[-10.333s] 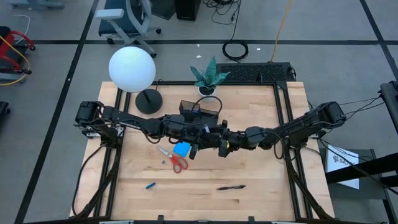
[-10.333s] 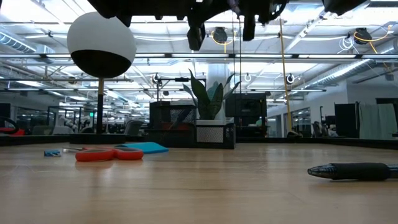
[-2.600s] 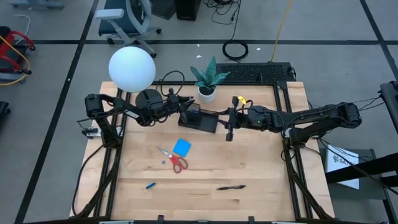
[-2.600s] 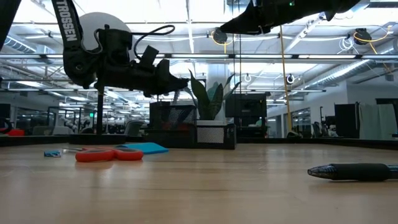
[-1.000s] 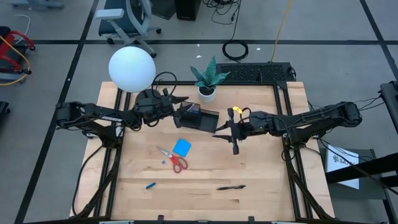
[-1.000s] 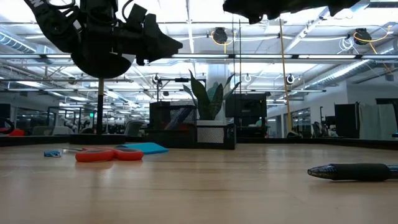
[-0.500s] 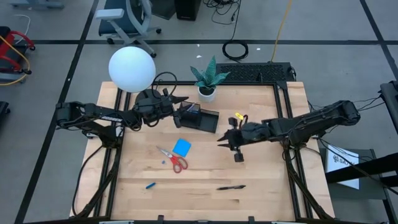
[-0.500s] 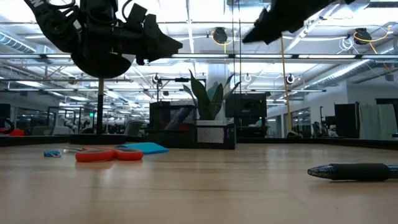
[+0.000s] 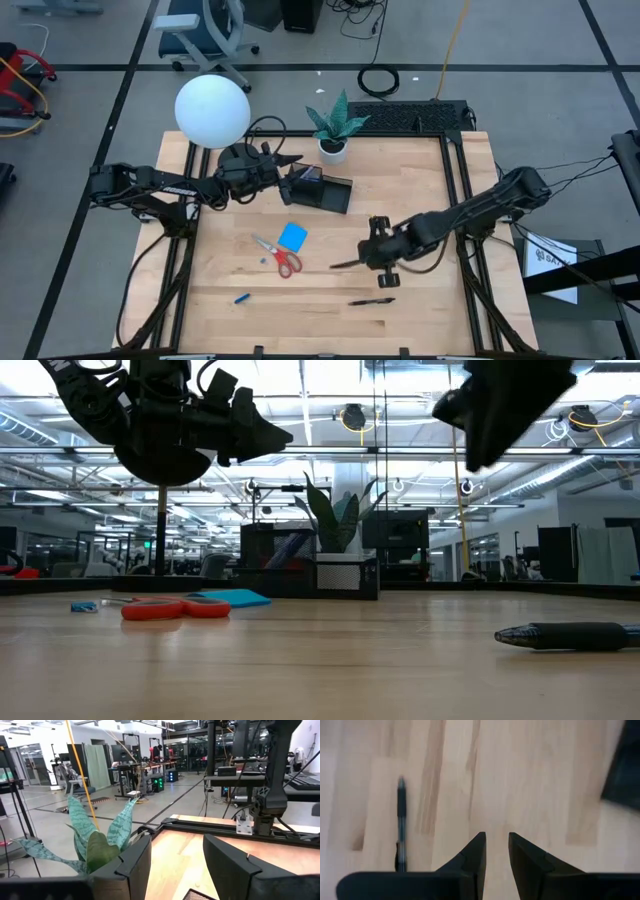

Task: Pick and place office supplies into organizer
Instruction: Put the black pen into the desk organizer

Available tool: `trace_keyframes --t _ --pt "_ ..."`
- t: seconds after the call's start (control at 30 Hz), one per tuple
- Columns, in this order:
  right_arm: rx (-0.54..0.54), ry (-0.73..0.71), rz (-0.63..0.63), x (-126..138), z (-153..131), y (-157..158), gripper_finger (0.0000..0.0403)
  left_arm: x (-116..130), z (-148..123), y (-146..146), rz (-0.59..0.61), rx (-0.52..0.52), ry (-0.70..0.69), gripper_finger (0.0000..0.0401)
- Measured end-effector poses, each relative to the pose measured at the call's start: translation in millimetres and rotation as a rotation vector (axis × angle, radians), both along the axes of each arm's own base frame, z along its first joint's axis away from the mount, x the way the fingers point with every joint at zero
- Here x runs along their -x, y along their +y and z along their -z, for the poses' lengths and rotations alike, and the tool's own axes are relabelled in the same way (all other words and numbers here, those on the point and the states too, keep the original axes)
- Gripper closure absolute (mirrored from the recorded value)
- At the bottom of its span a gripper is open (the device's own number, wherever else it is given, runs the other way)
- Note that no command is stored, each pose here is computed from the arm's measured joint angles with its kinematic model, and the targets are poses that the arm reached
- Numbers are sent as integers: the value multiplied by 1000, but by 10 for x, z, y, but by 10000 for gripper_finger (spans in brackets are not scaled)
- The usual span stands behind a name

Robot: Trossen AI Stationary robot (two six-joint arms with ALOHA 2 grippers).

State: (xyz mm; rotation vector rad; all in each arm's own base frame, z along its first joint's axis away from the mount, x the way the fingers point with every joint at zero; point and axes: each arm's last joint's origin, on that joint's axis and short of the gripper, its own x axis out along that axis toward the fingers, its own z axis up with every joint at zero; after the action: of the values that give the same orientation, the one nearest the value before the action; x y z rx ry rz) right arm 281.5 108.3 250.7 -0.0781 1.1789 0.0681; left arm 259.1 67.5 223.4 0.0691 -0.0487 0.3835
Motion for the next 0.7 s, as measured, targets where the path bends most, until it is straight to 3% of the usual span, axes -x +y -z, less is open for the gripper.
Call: trace_keyframes --t 0.37,0.7 --pt "-100 217 39 15 293 347 330 0 8 0 0 2 8 212" --pt "-127 238 82 82 364 560 330 -2 33 0 0 6 33 212"
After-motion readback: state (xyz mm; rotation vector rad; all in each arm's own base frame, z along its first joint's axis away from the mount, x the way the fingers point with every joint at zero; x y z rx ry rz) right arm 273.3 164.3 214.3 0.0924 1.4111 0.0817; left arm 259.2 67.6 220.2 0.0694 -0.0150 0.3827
